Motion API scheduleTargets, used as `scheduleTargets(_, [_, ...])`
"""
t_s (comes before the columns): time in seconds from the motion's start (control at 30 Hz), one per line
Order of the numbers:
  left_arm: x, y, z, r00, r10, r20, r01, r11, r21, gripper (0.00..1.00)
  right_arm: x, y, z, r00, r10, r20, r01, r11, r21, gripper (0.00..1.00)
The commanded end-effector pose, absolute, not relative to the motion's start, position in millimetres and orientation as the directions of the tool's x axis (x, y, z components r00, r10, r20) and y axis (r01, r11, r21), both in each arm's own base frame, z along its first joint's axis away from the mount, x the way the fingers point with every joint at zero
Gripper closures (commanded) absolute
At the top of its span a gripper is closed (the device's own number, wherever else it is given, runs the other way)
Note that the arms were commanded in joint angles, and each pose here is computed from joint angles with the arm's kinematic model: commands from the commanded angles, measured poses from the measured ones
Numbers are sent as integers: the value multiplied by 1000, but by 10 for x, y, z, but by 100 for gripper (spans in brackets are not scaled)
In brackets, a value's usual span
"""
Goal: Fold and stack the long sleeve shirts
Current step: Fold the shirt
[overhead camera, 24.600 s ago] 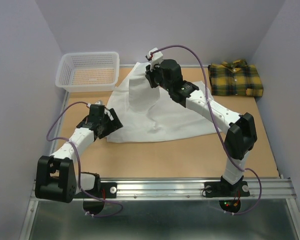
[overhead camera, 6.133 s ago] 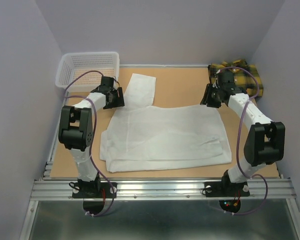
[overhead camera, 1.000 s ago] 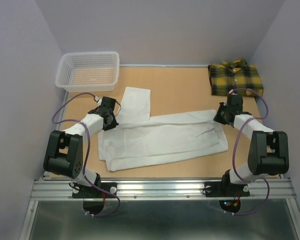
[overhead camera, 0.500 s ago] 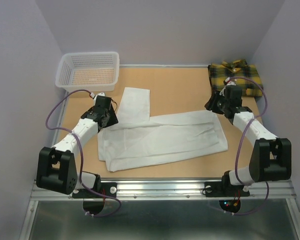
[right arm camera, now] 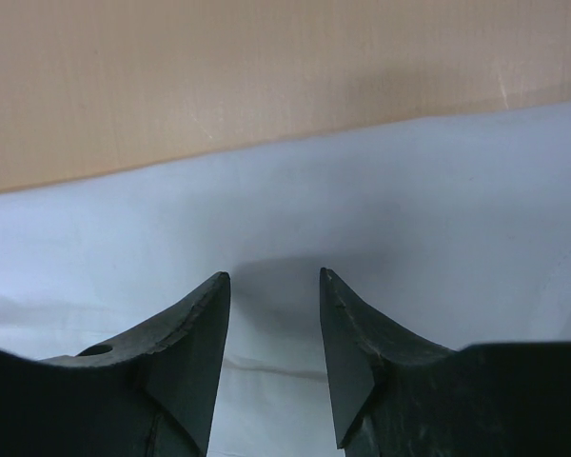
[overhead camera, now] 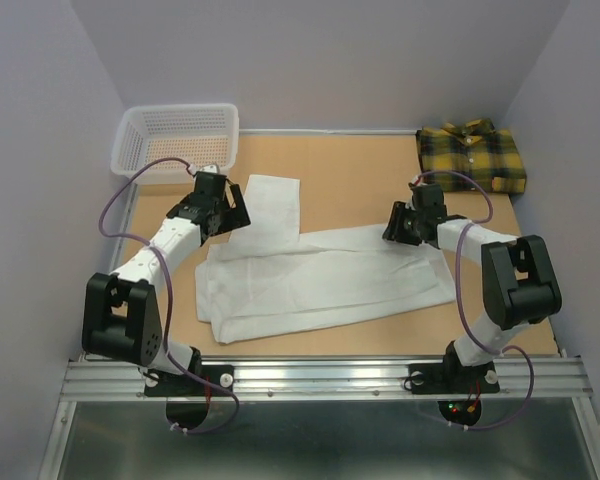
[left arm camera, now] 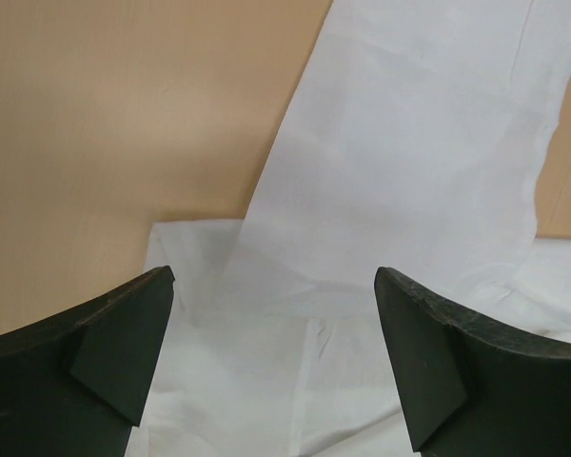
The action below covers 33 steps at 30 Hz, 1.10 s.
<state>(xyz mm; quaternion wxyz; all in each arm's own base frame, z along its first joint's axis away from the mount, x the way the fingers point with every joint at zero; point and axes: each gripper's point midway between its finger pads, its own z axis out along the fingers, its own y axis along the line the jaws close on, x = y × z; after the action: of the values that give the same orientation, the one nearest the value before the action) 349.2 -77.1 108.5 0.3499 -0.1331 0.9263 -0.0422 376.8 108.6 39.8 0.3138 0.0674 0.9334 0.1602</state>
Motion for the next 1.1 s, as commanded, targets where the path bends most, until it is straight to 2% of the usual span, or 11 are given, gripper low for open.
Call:
scheduleTargets(0.0, [3940,-875,1335,-665,-224,-712,-140,975,-175,1,3819,1059,487,-759,227,-610,6,940,342,51])
scheduleTargets(0.07, [4063,-903,1319,-665,-214,-716,-132,977,-168,1,3828,1089,584,-749,230,-622,-8,935,356,47])
scheduleTargets(0.2, [4336,-983,1240,-672,-220,-707,-149,975,-162,2,3878,1102,927,-700,228,-676,-46,931,362,33])
scheduleTargets(0.23, [4426,-1006,1173,-675,-243,-696,-173,970,-170,2,3878,1081,979,-692,223,-687,-46,935,350,27])
scheduleTargets(0.33, [4612,-1026,1050,-671,-278,-688,-224,960,-170,4,3879,1060,1229,-653,208,-728,-76,939,336,19])
scheduleTargets(0.63, [5085,-1050,826,-664,-252,-704,-244,963,-115,11,3687,1171,1647,-604,215,-768,-168,907,386,15])
scheduleTargets(0.93, [5062,-1098,417,-721,-223,-656,-248,967,-57,23,3512,1223,1601,-621,210,-755,-197,891,410,15])
scheduleTargets(1.07, [4905,-1183,231,-764,-201,-614,-241,970,-18,33,3482,1225,1617,-618,216,-756,-199,888,416,15])
